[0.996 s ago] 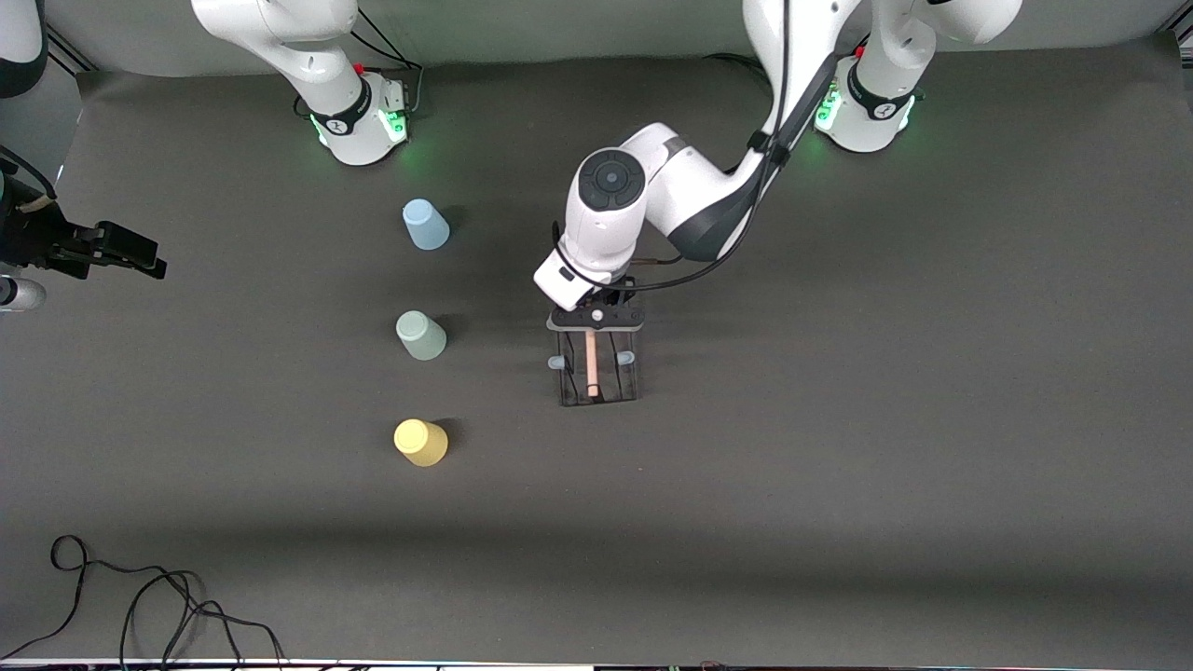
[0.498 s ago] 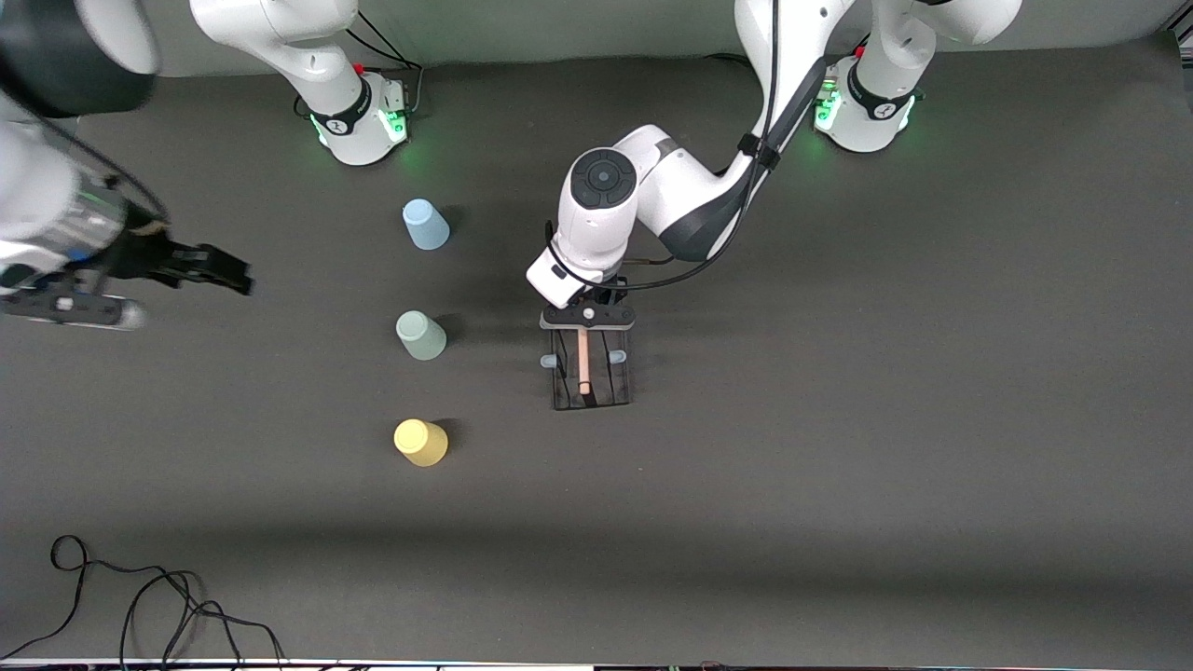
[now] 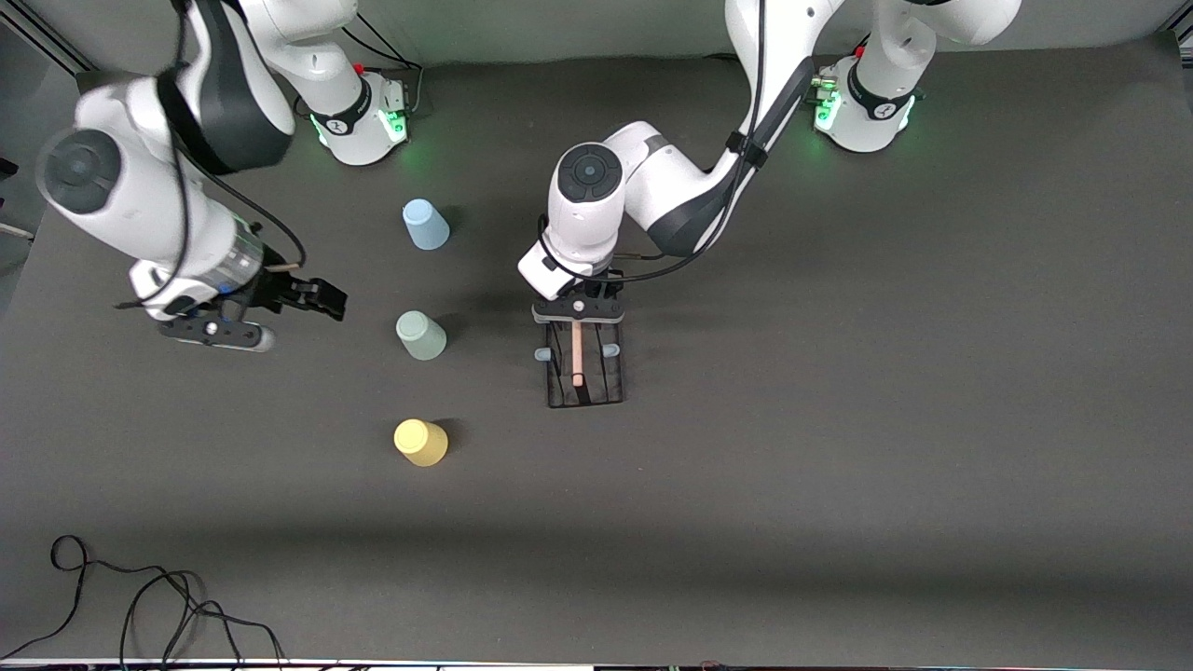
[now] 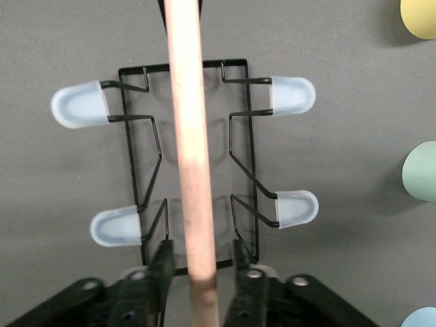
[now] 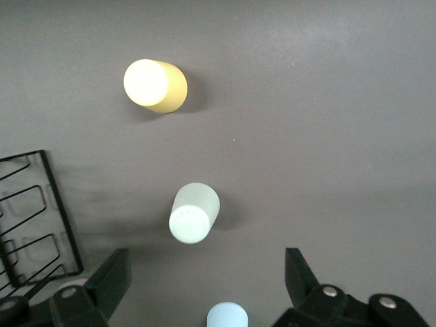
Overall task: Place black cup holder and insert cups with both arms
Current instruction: 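Release the rack with the left gripper while the right gripper reaches the green cup, then grasp the pale green cup with the right gripper while the left gripper withdraws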
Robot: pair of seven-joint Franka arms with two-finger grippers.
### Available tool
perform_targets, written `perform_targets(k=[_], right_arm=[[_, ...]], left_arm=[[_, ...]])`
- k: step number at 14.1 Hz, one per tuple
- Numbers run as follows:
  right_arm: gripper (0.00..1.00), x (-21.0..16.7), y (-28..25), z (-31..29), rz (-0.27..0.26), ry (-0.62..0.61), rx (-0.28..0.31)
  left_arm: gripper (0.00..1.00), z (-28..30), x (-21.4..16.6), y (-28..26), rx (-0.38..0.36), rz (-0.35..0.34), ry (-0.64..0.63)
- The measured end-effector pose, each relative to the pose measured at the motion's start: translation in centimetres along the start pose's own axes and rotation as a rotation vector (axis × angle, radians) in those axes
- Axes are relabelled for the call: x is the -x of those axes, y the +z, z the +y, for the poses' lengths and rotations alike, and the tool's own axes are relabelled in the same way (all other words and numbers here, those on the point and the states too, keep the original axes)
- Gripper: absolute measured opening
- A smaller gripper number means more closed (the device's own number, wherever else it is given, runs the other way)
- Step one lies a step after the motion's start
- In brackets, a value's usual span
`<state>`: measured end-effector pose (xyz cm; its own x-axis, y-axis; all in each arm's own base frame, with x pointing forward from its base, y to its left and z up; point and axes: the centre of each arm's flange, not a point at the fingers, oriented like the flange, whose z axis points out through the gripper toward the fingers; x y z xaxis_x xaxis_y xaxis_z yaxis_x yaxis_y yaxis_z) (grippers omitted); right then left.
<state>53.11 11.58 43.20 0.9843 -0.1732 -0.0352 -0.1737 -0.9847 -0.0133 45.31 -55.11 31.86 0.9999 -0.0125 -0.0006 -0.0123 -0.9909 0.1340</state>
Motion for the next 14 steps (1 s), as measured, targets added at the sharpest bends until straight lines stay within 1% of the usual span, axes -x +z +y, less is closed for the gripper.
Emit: perform_targets(k=[2, 3, 4, 5, 8, 10, 12, 14], right_arm=[[1.0, 1.3, 3.9, -0.4, 0.031, 0.004, -0.012], [1.0, 2.1, 5.7, -0.7, 0.039, 0.014, -0.015], [1.0, 2.8, 7.2, -1.2, 0.047, 0.019, -0.018], [1.0, 3.4, 8.3, -1.9, 0.056, 0.02, -0.022], [1.0, 3.9, 11.8, -2.9, 0.076, 0.03, -0.031], [1.0, 3.7, 14.0, -2.8, 0.084, 0.032, -0.033], [1.0, 4.1, 16.5, -2.7, 0.107, 0.03, -0.042], [1.0, 4.7, 18.9, -2.4, 0.123, 0.031, -0.048]], left_arm=[[0.74, -0.2, -0.5, -0.5, 0.002, 0.011, -0.005], [0.84, -0.3, -1.1, -1.3, 0.01, 0.024, -0.011], [0.96, -0.7, -1.9, -2.8, 0.021, 0.041, -0.023], [1.0, -1.6, -2.9, -4.8, 0.022, 0.047, -0.041], [1.0, -6.4, -5.8, -11.9, -0.008, 0.026, -0.087], [1.0, -10.7, -7.4, -16.2, -0.034, 0.002, -0.079], [1.0, -16.6, -9.4, -20.0, -0.064, -0.037, -0.062], [1.0, -24.0, -11.2, -23.3, -0.088, -0.091, -0.041]])
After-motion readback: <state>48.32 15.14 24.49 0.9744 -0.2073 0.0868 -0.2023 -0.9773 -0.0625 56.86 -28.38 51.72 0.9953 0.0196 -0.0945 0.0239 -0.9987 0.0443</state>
